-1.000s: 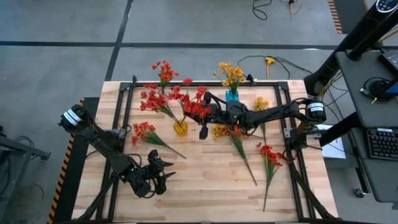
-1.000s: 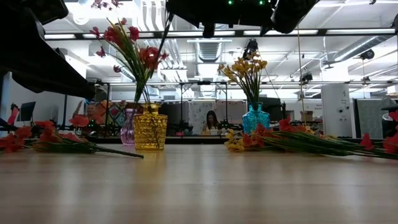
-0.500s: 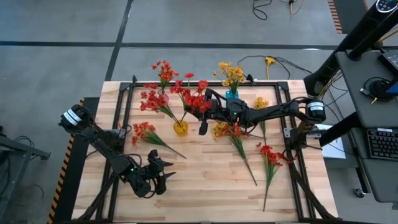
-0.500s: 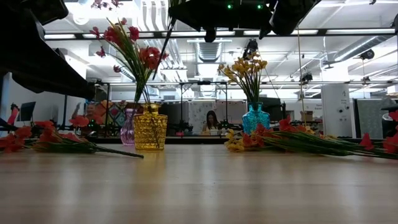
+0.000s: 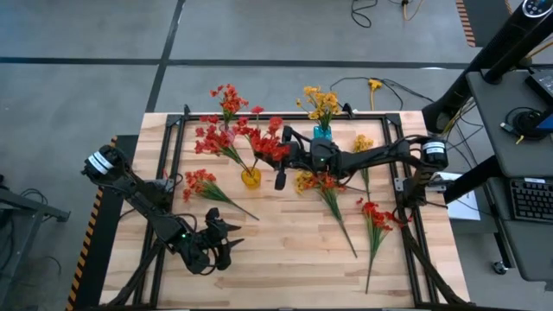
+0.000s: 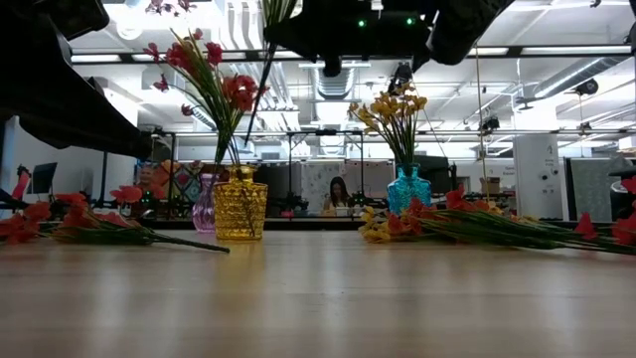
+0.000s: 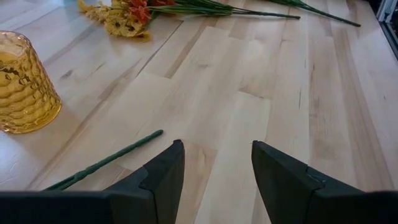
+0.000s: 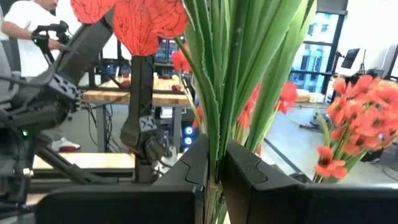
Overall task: Sort flowers into vase by color
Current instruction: Put left red flower into the yellow vase
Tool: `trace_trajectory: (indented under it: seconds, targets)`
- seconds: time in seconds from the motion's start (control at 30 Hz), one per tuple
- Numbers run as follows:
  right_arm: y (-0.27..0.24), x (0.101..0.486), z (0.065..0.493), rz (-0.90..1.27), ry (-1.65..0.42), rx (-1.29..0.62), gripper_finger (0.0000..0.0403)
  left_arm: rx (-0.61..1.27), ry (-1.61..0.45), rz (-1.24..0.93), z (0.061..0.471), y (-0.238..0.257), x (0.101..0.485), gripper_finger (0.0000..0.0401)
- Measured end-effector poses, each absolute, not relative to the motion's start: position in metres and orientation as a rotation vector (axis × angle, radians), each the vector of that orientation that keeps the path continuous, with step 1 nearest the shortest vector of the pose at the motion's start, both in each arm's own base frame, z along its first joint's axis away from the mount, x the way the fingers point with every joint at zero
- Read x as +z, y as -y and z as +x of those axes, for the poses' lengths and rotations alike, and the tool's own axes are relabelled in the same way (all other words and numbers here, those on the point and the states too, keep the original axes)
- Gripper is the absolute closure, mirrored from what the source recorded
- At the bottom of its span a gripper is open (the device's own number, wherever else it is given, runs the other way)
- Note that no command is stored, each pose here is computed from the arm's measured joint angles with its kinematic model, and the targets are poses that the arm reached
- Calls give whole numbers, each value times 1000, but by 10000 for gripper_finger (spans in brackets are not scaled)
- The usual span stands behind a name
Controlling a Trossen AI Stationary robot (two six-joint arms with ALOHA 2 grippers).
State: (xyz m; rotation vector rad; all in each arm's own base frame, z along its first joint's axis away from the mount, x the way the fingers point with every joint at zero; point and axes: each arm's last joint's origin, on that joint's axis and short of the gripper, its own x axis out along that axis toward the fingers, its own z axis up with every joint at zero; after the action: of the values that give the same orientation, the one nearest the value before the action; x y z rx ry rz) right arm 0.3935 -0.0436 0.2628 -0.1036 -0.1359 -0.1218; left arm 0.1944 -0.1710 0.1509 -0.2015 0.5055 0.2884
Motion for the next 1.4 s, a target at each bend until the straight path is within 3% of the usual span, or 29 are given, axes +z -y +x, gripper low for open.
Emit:
trace_trajectory:
  seconds: [1.4]
  targets:
    - [47,235,404,-72,83,-192,380,290,-509,-197,194,171,151,231]
